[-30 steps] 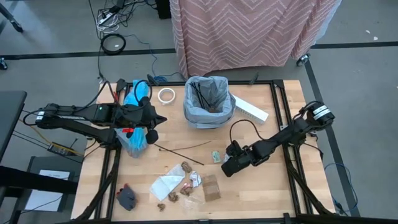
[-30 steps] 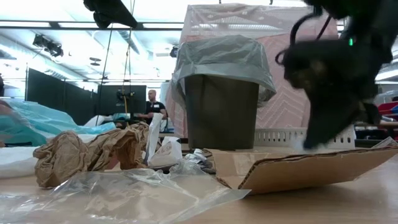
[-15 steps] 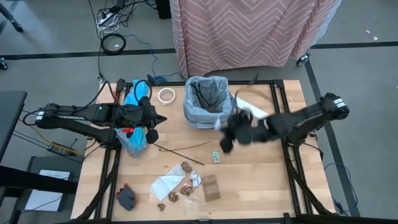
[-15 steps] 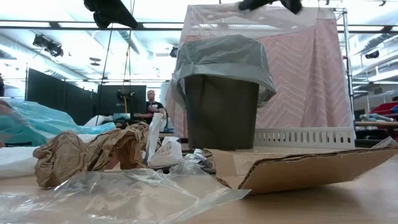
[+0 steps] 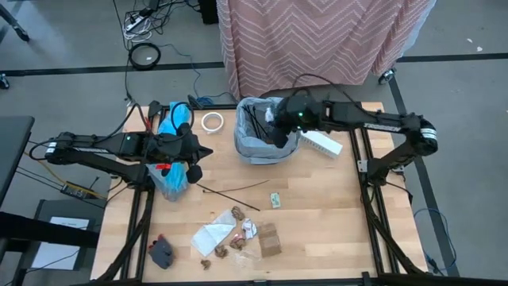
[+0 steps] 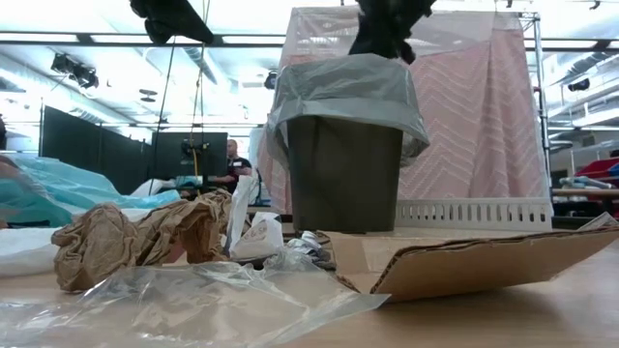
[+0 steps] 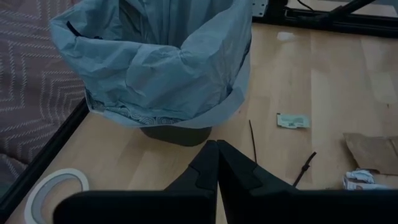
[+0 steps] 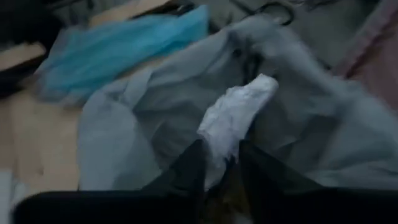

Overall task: Place trash/remove bag and relplace
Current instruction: Put the white paper into the trash bin, then put the stevia packet into the trash bin

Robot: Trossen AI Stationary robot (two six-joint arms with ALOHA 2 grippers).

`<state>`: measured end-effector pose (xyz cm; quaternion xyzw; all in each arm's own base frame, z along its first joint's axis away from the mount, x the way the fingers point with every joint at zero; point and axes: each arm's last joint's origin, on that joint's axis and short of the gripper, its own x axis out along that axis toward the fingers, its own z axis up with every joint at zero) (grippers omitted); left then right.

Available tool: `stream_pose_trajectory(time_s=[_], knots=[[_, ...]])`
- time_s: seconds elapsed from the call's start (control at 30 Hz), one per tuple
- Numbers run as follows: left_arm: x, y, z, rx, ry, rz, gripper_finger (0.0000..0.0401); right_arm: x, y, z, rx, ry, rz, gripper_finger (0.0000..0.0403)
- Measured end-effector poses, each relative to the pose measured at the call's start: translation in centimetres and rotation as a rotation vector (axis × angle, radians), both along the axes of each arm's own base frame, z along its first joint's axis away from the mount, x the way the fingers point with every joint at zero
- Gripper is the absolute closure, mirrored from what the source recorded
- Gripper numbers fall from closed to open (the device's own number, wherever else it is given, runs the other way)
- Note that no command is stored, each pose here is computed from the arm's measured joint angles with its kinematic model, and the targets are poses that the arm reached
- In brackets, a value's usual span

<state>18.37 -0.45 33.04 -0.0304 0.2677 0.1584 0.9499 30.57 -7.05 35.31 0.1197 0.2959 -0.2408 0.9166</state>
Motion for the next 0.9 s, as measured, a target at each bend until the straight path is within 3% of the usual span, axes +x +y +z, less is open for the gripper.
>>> stream_pose_trajectory(time_s=[0.13,0.27,0.37,0.47,0.53,0.67,0.77,0.9], knots=[[0.0,0.0,0.0,0.001,0.000,0.001,0.0386,0.5,0.8,0.0,0.053,-0.031,0.061,0.0247],[0.0,0.0,0.0,0.003,0.001,0.003,0.0386,-0.7,3.1,2.1,0.094,-0.125,0.136,0.0223],[0.0,0.0,0.0,0.004,0.003,0.001,0.0386,-2.1,6.6,4.2,0.239,-0.226,0.261,0.0223],[0.0,0.0,0.0,0.003,0.004,0.003,0.0386,-3.4,11.5,4.1,0.348,-0.158,0.381,0.0229],[0.0,0.0,0.0,0.009,0.004,0.006,0.0386,-3.9,14.6,2.4,0.344,-0.033,0.383,0.0231],[0.0,0.1,0.0,0.013,0.004,0.011,0.0386,-3.9,19.1,-2.6,0.204,0.161,0.280,0.0232],[0.0,0.1,0.0,0.013,0.003,0.012,0.0386,-2.7,20.8,-7.2,0.122,0.260,0.218,0.0231],[0.0,0.1,0.0,0.013,0.003,0.012,0.0386,-0.2,21.6,-11.9,0.097,0.354,0.195,0.0229]])
